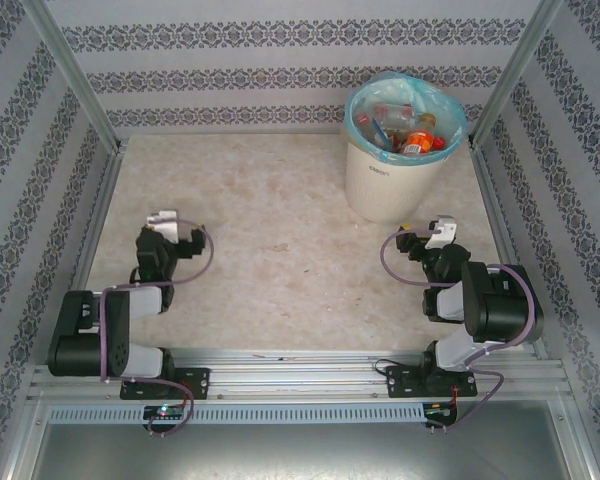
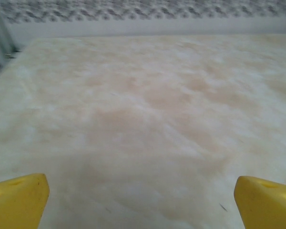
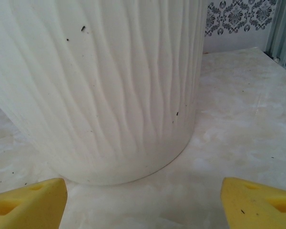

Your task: Put the plastic bottles in the bin

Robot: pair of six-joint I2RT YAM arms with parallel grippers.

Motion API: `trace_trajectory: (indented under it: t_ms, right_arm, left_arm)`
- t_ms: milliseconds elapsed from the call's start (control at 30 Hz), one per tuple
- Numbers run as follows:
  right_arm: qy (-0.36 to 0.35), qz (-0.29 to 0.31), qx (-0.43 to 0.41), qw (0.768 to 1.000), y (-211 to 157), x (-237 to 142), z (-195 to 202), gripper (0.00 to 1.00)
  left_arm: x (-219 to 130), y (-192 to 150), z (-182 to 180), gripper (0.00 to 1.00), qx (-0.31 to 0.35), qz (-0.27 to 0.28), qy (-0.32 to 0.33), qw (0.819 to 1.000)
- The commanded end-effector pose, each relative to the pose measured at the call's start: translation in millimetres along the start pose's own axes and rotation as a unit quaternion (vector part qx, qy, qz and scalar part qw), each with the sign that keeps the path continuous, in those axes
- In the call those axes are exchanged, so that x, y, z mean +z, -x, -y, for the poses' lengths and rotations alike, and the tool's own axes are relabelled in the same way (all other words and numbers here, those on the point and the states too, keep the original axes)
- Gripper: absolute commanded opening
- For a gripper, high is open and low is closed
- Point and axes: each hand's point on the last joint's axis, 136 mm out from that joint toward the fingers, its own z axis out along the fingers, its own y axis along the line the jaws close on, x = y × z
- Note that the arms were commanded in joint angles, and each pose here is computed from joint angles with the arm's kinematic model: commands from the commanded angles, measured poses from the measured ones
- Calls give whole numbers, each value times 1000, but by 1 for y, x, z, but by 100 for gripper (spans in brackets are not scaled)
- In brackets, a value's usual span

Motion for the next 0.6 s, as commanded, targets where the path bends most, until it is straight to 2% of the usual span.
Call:
trace_trajectory:
  t_ms: [0, 100, 200, 267, 333, 400, 467, 567]
  right_arm:
    - [-4, 25, 7, 1000, 11, -2, 1, 84]
    - [-3, 25, 7, 1000, 11, -2, 1, 84]
    - [-2, 22, 6, 1000, 11, 0, 0, 85]
    - [-6, 16, 5, 1000, 11, 4, 1, 88]
    - [-28, -3, -3, 1000, 10, 13, 2, 98]
    - [-71, -45, -30, 996, 4, 26, 3, 98]
    - [-88, -58, -58, 993, 7, 33, -3, 98]
    - [-88, -43, -48, 994, 9, 31, 0, 98]
  left_arm:
    - [-18, 16, 5, 100, 10, 102, 11, 995]
    - [-8, 12, -4, 100, -2, 88, 35, 995]
    - [15, 4, 13, 100, 49, 46, 33, 997]
    - [20, 2, 9, 100, 40, 11, 46, 998]
    - [28, 4, -6, 100, 26, 9, 88, 996]
    - [31, 0, -22, 100, -8, -20, 109, 994]
    - [32, 3, -24, 100, -12, -7, 107, 994]
    - [31, 3, -23, 100, -11, -8, 106, 994]
